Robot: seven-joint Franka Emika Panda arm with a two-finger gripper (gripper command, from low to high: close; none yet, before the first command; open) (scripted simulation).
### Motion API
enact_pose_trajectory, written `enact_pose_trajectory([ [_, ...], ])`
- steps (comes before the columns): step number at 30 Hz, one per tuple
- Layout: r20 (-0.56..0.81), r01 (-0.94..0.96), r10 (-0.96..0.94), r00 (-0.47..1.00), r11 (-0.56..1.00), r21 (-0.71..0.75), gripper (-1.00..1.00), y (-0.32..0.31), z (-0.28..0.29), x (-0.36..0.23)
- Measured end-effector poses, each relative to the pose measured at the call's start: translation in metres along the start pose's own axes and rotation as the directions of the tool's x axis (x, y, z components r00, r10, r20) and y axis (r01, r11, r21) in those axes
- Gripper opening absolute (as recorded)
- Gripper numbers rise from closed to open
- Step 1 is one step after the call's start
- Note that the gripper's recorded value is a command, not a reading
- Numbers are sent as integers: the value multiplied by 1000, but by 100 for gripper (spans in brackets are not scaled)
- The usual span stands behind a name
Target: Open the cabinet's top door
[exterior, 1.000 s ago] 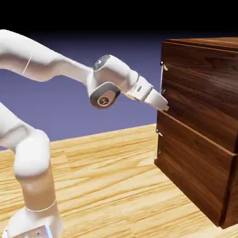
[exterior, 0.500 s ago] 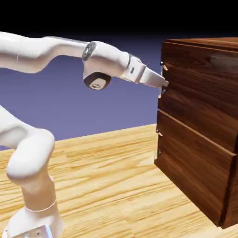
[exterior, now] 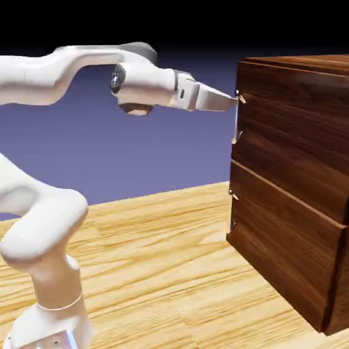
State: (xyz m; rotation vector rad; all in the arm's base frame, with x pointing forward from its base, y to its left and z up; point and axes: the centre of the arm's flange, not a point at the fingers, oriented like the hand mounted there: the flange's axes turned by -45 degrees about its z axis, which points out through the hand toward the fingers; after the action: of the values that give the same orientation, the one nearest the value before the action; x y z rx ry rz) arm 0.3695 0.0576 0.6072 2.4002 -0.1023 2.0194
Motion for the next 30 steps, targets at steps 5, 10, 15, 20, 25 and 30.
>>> enact_pose_trajectory([
  [5, -52, 9, -9, 999, 1000, 5, 0, -23, 7, -9],
  [10, -95, 20, -19, 995, 1000, 9, 0, -46, 20, -24],
  [15, -130, 30, -28, 991, 999, 11, 0, -70, 37, -45],
  [20, -156, 38, -36, 987, 999, 10, 0, -92, 57, -71],
  [25, -171, 42, -40, 984, 999, 5, 0, -111, 79, -100],
  [30, -172, 42, -41, 984, 999, 4, 0, -112, 121, -93],
])
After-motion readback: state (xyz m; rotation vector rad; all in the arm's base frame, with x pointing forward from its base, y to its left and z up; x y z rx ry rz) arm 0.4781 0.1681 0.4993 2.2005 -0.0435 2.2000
